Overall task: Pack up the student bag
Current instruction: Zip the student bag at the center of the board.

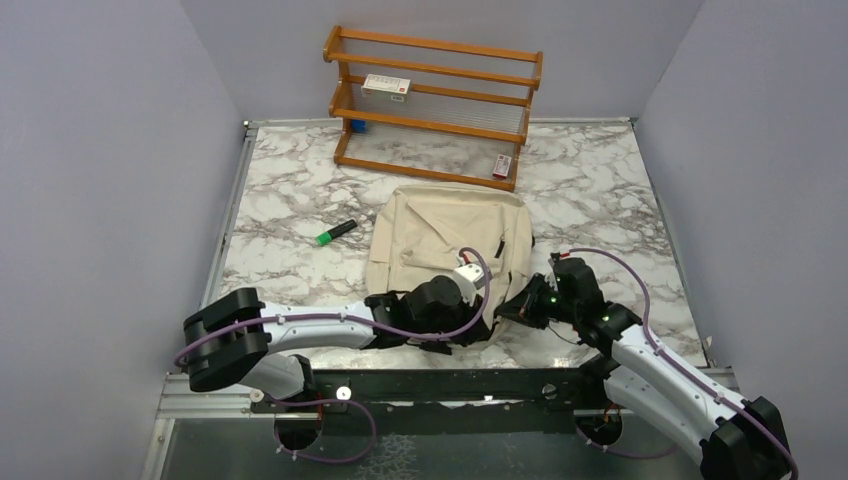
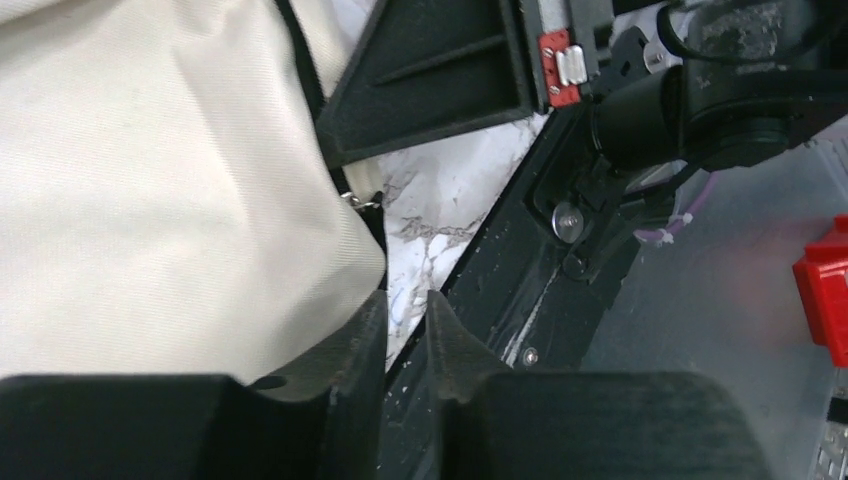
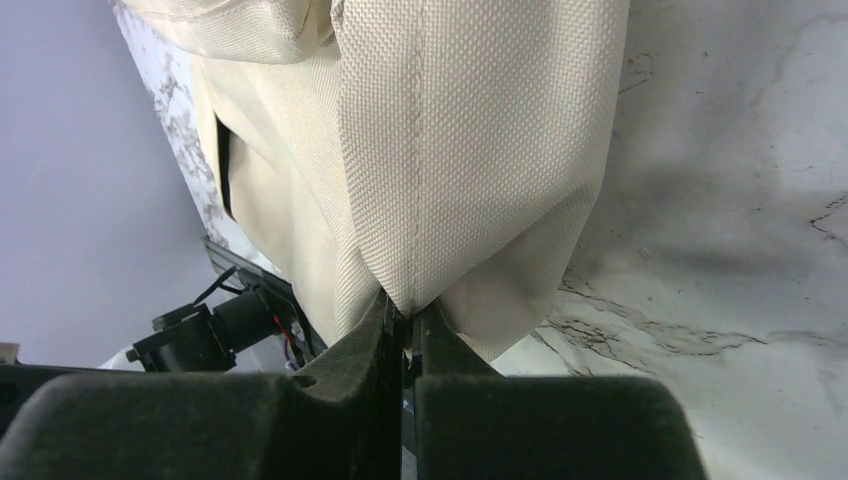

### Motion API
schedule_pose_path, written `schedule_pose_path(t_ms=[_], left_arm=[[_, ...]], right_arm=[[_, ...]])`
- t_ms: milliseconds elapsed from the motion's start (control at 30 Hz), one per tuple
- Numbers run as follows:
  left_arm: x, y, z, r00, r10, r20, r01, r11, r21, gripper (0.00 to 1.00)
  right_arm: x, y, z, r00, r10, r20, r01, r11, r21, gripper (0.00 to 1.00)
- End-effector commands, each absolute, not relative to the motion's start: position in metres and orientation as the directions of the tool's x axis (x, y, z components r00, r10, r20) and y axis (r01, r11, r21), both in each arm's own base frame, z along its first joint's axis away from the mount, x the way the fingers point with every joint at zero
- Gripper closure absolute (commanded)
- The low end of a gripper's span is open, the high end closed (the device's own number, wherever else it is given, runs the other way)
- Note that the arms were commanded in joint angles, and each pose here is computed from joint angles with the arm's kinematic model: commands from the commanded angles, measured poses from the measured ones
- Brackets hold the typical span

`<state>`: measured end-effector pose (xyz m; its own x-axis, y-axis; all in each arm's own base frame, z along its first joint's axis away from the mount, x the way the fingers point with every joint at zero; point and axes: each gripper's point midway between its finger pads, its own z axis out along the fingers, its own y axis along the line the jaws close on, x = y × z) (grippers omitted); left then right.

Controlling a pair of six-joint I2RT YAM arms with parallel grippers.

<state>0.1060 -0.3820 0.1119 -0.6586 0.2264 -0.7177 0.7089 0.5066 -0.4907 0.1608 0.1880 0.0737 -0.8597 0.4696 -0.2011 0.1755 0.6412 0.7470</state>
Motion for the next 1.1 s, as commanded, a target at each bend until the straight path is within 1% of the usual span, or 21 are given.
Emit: schedule_pose_path(t_ms=[0,167,400,467,567,633,900,1067], left_arm=[[0.086,-0.398,0.118,-0.676,0.218,-0.704,0.713,0.434,-0.550,0.75],[0.078,-0.403,0.111,-0.698,0.219,-0.682,0.695,0.438,-0.571,0.70],[0.087,-0.394,0.087,-0.724,0.233,-0.650,0.651,0.543,-0.531,0.64],[0.093,-0.392,0.085,-0.718,0.232,-0.657,0.647,0.570,-0.506,0.60],[0.095,-0.392,0.083,-0.711,0.235,-0.662,0.651,0.576,-0.494,0.53],[0.097,-0.393,0.081,-0.710,0.237,-0.663,0.650,0.583,-0.487,0.51],[0.102,-0.405,0.078,-0.702,0.244,-0.669,0.655,0.588,-0.474,0.50],[0.115,-0.409,0.075,-0.696,0.238,-0.677,0.636,0.643,-0.428,0.50]], right_arm=[[0.161,0.184,0.070,-0.849,0.488,-0.203,0.193,0.644,0.740,0.93],[0.162,0.185,0.071,-0.847,0.492,-0.202,0.194,0.639,0.744,0.93],[0.162,0.185,0.072,-0.847,0.491,-0.203,0.192,0.639,0.744,0.93],[0.162,0.185,0.072,-0.847,0.492,-0.204,0.192,0.639,0.745,0.93],[0.162,0.185,0.072,-0.848,0.490,-0.203,0.191,0.640,0.745,0.93],[0.162,0.185,0.072,-0.847,0.490,-0.204,0.190,0.639,0.745,0.93],[0.163,0.185,0.074,-0.847,0.490,-0.206,0.188,0.638,0.747,0.93],[0.162,0.186,0.074,-0.849,0.488,-0.203,0.187,0.637,0.748,0.93]])
